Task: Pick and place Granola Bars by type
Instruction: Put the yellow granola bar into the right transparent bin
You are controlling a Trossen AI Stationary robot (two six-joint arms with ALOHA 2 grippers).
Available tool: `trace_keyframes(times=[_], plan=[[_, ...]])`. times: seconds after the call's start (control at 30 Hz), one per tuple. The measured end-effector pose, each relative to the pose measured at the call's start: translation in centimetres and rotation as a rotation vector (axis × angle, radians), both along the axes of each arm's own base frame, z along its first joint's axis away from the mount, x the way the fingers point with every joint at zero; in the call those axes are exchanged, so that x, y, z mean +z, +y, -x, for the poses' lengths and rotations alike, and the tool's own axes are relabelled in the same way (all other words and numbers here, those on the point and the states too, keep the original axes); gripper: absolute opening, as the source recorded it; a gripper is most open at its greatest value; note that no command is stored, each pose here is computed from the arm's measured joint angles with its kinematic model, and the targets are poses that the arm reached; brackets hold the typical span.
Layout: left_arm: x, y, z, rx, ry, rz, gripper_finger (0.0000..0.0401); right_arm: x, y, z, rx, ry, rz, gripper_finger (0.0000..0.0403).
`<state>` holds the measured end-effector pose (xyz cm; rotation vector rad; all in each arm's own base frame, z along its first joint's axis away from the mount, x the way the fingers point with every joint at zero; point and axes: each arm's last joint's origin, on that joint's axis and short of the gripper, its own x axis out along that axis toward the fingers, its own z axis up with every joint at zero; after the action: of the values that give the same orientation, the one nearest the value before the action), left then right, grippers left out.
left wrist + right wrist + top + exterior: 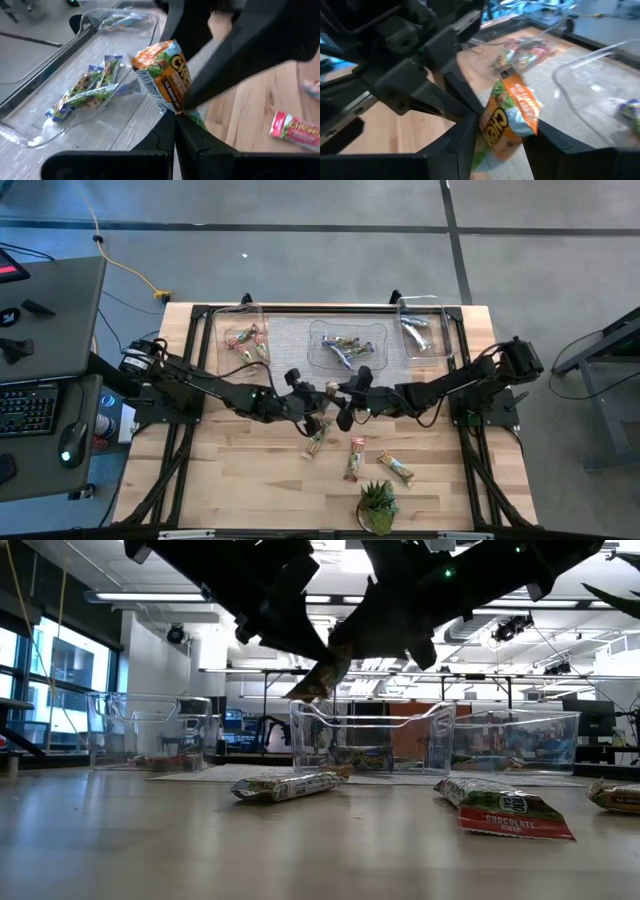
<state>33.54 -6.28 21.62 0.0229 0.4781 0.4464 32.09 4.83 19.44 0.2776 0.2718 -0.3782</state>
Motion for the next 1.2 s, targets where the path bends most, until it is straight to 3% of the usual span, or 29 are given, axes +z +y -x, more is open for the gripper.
trace_keyframes(times=[0.17,0.4,0.77,1.07,1.2], plan=[[0.27,-0.09,-0.17,-0.024,-0.016,-0.029,0.0000,0.23,-0.08,-0.19,0.084,-0.018,-0.005,0.0138],[0.33,-0.11,-0.23,-0.039,-0.025,-0.013,0.0000,0.45,-0.11,-0.22,0.064,-0.034,0.017,0.0132],[0.26,-0.19,-0.21,-0.056,-0.017,-0.004,0.0000,0.40,-0.04,-0.24,0.102,-0.015,0.034,0.0029],[0.25,-0.22,-0.23,-0.067,-0.018,0.015,0.0012,0.37,-0.01,-0.23,0.107,-0.011,0.031,0.0047],[0.25,-0.24,-0.24,-0.069,-0.022,0.033,0.0044,0.29,-0.03,-0.20,0.103,-0.002,0.032,0.0026]])
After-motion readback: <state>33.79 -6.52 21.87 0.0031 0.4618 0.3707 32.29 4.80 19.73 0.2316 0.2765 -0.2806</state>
